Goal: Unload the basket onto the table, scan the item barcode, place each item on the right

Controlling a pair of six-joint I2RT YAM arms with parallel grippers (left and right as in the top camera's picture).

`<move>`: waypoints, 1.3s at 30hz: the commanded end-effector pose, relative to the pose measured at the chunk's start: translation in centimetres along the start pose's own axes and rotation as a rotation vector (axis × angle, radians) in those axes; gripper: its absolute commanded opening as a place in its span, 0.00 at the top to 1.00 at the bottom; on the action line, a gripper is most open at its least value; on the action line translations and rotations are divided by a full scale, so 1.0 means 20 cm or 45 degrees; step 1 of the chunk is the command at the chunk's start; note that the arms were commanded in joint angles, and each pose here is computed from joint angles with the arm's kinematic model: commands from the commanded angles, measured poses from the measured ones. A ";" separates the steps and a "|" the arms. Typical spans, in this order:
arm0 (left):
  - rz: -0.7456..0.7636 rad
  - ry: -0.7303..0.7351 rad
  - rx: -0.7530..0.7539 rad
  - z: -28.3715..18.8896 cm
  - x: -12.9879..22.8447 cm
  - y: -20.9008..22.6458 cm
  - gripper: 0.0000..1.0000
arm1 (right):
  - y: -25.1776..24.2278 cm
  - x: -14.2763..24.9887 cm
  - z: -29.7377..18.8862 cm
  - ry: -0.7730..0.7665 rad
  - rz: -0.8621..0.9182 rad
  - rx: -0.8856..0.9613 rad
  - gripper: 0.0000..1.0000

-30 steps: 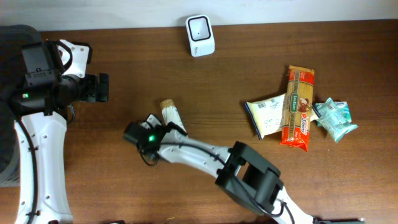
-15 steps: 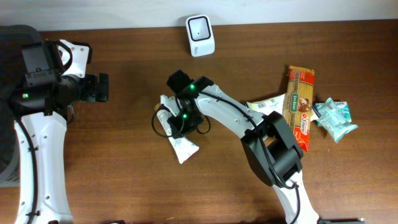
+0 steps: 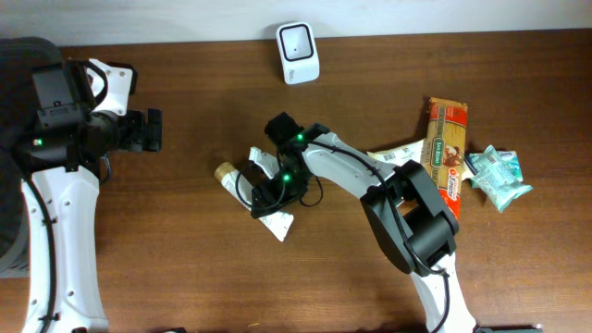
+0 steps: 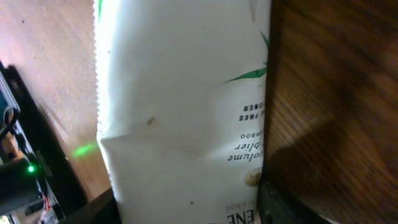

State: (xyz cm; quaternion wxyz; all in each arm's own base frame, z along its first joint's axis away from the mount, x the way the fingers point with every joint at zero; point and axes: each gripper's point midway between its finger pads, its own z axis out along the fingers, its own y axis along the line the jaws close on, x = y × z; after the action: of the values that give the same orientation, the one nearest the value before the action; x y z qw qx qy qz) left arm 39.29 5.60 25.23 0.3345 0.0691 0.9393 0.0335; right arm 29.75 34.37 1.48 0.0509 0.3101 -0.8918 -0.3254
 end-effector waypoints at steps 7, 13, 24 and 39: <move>0.015 -0.030 -0.003 -0.04 -0.02 0.00 0.01 | -0.15 0.09 0.08 0.073 0.079 0.094 0.75; 0.015 -0.030 -0.003 -0.04 -0.02 0.00 0.01 | -0.13 0.06 0.02 0.050 0.130 0.060 0.96; 0.015 -0.030 -0.003 -0.04 -0.02 0.00 0.01 | 0.32 -0.11 -0.65 -0.334 -0.113 -0.232 0.96; 0.015 -0.030 -0.003 -0.04 -0.02 0.00 0.01 | 0.60 -0.05 -1.44 -0.783 -0.113 -0.025 0.96</move>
State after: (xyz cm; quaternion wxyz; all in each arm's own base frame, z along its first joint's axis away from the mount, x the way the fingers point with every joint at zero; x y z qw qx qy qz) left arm 39.29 5.60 25.23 0.3345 0.0691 0.9393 0.0335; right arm 31.93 26.89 28.05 -0.1782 0.2486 -0.8367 -0.4542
